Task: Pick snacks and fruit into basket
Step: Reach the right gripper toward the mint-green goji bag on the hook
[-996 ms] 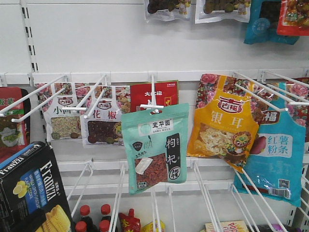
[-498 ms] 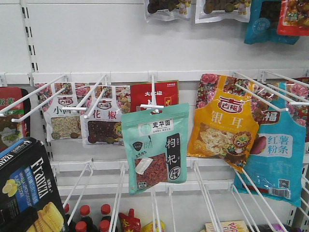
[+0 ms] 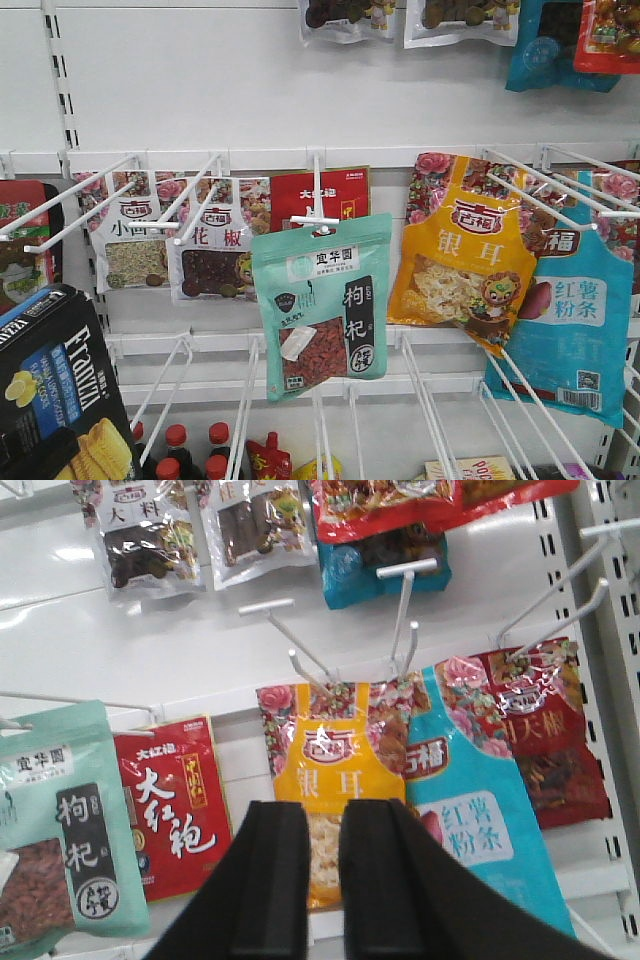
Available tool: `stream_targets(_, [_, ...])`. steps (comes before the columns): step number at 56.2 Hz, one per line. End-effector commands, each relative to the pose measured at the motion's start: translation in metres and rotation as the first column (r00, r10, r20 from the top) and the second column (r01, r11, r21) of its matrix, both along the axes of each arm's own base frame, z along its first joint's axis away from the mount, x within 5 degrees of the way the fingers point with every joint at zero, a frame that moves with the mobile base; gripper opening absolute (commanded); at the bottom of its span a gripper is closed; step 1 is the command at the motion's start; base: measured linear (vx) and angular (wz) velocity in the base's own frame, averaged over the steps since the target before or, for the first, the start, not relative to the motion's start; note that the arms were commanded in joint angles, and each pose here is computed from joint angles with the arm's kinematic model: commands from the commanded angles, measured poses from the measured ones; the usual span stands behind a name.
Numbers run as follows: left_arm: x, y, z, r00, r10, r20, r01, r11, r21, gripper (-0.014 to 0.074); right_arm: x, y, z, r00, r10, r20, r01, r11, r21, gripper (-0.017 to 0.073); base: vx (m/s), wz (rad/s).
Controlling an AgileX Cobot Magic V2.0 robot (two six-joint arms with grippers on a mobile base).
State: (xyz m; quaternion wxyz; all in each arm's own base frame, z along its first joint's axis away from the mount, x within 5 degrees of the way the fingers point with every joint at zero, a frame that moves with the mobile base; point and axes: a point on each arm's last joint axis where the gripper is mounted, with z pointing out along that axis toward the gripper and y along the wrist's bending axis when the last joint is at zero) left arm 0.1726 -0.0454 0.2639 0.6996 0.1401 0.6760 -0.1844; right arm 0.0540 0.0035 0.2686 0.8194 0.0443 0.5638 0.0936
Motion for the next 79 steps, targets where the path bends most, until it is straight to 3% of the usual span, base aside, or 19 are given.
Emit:
stream_targets(1, [-0.001,-0.001,0.019,0.995,-0.016,0.103,0.023,0.997,-0.068,0.0003,0.003,0.003,0.031,0.992,0.021,0.122,-0.017,0.999,-0.027,0.0365,0.00,0.00])
stream_targets(7, [-0.001,-0.001,0.019,0.995,-0.016,0.103,0.023,0.997,-0.068,0.0003,0.022,0.003,0.041,0.997,0.025,0.071,-0.023,0.999,-0.027,0.0474,0.00,0.00])
stream_targets(13, [-0.001,-0.001,0.019,0.995,-0.016,0.103,0.023,0.997,-0.068,0.0003,0.040,0.003,0.052,0.999,0.011,0.042,-0.008,0.998,-0.069,0.0526,0.00,0.00])
stream_targets(20, [-0.001,-0.001,0.019,0.995,-0.016,0.103,0.023,0.997,-0.068,0.0003,0.064,0.003,0.063,0.999,0.006,0.046,0.000,0.993,-0.119,0.0529,0.00,0.00])
stream_targets(30, [-0.001,-0.001,0.019,0.995,-0.016,0.103,0.023,0.997,-0.068,0.0003,0.102,0.004,0.071,1.000,0.025,0.008,-0.024,0.995,-0.100,0.0529,0.00,0.00])
stream_targets(39, [-0.001,-0.001,0.019,0.995,-0.016,0.103,0.023,0.997,-0.068,0.0003,0.137,0.005,0.070,0.998,0.042,-0.046,-0.047,0.992,-0.118,0.0529,0.00,0.00])
stream_targets(45, [-0.001,-0.001,0.019,0.995,-0.016,0.103,0.023,0.997,-0.068,0.0003,0.156,0.010,0.069,0.993,0.080,-0.085,-0.093,0.982,-0.164,0.0529,0.00,0.00])
stream_targets(50, [-0.001,-0.001,0.019,0.995,-0.016,0.103,0.023,0.997,-0.068,0.0003,0.172,0.014,0.068,0.983,0.136,-0.122,-0.154,0.976,-0.153,0.0529,0.00,0.00])
stream_targets(62, [-0.001,-0.001,0.019,0.995,-0.016,0.103,0.023,0.997,-0.068,0.0003,0.201,0.027,0.061,0.943,0.284,-0.173,-0.310,0.939,-0.152,0.0529,0.00,0.00])
stream_targets(70, [-0.001,-0.001,0.019,0.995,-0.016,0.103,0.023,0.997,-0.068,0.0003,0.218,0.032,0.051,0.912,0.357,-0.203,-0.383,0.918,-0.107,0.0529,0.00,0.00])
stream_targets(79, [-0.001,-0.001,0.019,0.995,-0.016,0.103,0.023,0.997,-0.068,0.0003,0.229,0.039,0.045,0.874,0.446,-0.192,-0.469,0.878,-0.095,0.0529,0.00,0.00])
